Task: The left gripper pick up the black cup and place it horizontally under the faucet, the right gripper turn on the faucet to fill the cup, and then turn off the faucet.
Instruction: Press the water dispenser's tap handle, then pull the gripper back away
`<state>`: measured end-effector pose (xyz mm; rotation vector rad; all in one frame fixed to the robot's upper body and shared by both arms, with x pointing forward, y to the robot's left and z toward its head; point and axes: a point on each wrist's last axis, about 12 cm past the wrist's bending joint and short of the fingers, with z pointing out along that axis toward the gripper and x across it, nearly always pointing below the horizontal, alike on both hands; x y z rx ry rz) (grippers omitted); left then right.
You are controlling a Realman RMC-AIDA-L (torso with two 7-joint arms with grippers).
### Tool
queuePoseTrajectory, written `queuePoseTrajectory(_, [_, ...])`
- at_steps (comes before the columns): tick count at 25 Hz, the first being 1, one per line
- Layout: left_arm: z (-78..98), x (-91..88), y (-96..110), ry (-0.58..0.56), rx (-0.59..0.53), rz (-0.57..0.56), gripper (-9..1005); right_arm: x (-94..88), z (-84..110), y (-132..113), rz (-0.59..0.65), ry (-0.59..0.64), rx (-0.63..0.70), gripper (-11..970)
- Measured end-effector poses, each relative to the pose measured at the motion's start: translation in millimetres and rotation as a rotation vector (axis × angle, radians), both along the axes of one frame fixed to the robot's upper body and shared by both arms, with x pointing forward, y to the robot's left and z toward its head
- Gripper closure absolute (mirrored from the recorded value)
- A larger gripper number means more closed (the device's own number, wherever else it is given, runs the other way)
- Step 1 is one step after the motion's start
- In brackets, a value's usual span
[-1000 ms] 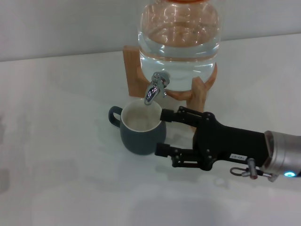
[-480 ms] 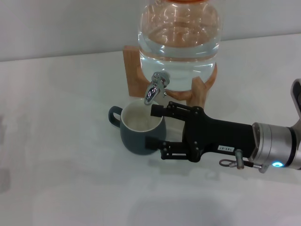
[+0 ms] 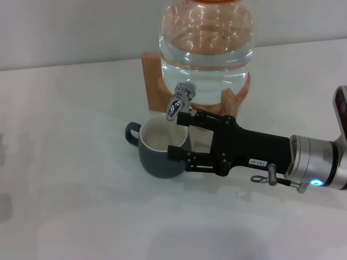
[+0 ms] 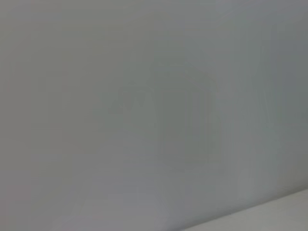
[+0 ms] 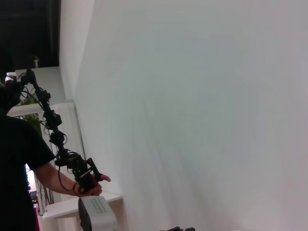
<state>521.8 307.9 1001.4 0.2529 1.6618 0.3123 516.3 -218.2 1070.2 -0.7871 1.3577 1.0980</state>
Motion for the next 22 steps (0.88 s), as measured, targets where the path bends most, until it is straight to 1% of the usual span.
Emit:
queuePoseTrajectory(8, [-0.4,0.2,0.3,0.005,0.000,0.000,119,2.4,0.8,-0.8,-0.018,-0.001,0.004,119])
queuePoseTrajectory(22, [-0.6,0.0,0.3,0.006,0.000,0.001,118,1.0,-0.6,-3.7,-0.038,-0.008,0.005,119])
